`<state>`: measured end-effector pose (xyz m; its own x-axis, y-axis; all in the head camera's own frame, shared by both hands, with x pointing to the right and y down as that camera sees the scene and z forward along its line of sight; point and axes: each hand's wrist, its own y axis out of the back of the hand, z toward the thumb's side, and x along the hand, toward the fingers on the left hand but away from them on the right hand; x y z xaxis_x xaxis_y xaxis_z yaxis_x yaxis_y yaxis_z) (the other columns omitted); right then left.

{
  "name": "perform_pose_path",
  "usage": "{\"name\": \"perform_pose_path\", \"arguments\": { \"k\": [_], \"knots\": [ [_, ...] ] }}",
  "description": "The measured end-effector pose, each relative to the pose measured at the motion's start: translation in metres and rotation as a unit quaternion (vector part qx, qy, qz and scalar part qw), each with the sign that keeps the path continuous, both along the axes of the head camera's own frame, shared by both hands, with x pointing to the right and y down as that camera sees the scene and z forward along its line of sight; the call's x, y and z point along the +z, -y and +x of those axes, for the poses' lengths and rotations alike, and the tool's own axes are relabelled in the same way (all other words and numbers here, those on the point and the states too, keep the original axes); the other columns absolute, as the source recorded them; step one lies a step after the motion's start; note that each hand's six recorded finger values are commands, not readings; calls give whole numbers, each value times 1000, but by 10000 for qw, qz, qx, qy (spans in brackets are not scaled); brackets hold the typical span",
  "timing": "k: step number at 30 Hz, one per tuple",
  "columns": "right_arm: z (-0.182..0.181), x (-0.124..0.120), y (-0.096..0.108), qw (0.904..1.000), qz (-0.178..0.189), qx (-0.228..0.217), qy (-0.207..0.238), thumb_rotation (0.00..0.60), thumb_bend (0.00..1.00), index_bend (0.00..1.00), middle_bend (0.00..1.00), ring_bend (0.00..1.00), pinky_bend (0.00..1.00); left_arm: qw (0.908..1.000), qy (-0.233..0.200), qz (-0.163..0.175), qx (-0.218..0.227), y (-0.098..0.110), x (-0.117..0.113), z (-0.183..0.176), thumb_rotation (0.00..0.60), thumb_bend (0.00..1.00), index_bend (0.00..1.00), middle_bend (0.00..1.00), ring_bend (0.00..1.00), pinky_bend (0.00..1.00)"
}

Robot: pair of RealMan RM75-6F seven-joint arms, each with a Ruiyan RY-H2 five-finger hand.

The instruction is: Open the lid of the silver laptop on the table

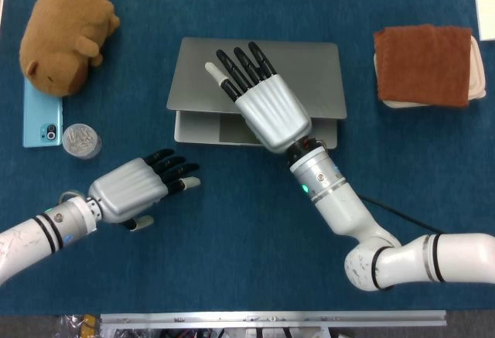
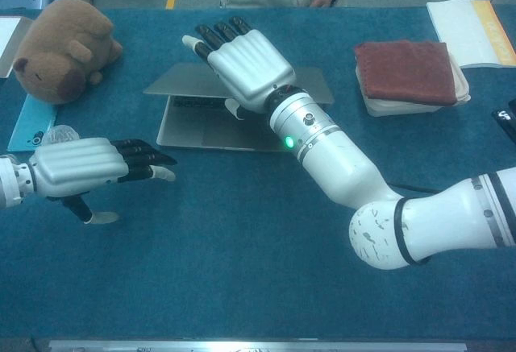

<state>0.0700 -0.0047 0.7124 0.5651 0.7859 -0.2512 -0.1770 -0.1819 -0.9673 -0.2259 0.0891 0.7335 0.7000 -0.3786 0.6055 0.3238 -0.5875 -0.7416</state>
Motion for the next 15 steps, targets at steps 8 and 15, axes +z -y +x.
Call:
{"name": "perform_pose_path", "arguments": {
  "k": [8,15],
  "knots": [
    [0,-2,3,10000,16,80,48,600,315,0,1,0,26,10000,5,20,24,12,5,13,600,294,0,0,0,0],
    [-1,-3,5,9999,21,116,83,600,315,0,1,0,26,10000,62,56,49,25,9,26,600,293,0,0,0,0]
  ]
}}
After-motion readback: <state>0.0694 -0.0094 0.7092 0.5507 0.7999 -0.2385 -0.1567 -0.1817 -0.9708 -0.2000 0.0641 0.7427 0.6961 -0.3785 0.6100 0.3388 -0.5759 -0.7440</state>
